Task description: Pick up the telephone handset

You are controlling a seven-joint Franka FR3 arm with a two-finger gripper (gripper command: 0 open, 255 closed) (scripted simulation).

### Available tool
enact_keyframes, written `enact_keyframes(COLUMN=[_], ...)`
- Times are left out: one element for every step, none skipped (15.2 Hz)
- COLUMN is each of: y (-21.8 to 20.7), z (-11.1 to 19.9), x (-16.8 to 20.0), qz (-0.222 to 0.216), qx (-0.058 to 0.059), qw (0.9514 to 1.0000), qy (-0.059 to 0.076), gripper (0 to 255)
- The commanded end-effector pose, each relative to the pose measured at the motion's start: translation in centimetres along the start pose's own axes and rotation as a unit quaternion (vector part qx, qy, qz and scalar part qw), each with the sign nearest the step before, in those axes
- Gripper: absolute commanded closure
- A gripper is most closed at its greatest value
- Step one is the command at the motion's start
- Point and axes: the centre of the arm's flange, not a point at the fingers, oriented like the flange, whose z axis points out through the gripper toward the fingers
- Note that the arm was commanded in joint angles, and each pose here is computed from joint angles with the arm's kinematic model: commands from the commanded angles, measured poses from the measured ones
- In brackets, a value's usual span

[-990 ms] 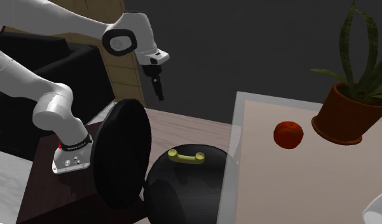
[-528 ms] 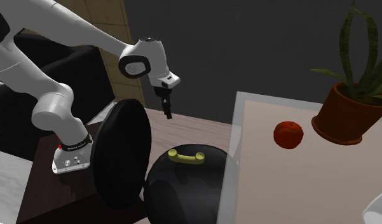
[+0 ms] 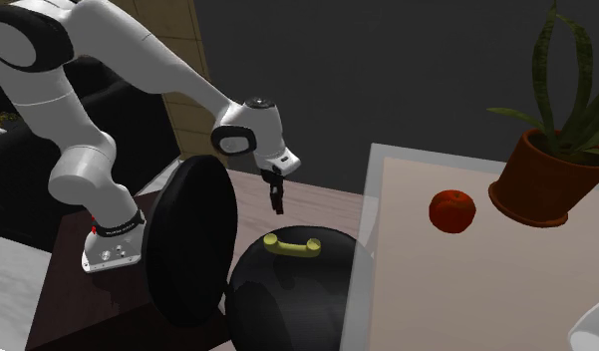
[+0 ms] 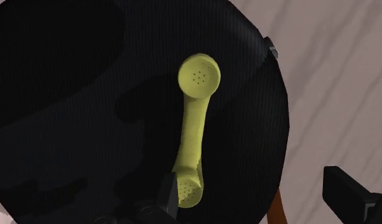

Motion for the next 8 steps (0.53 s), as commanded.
enact_keyframes(y=[0.7,1.1,1.5,1.9,2.3,2.7,3.2,3.6], z=[3.2,4.4,5.6,6.9,8.1,9.4,10.6,11.9], x=[0.2,0.5,0.8,1.2,1.5,1.7,2.0,2.3], qz=[0.012,0.018,0.024,0.031,0.037,0.043,0.049,0.055], qx=[0.000,0.001,0.002,0.003,0.004,0.005,0.006,0.006], qw=[0.9999,0.9997,0.9996,0.9994,0.9991,0.9988,0.9985,0.9981], qy=[-0.010,-0.013,-0.015,-0.018,-0.021,-0.023,-0.026,-0.028], gripper=[0,0,0,0,0,0,0,0])
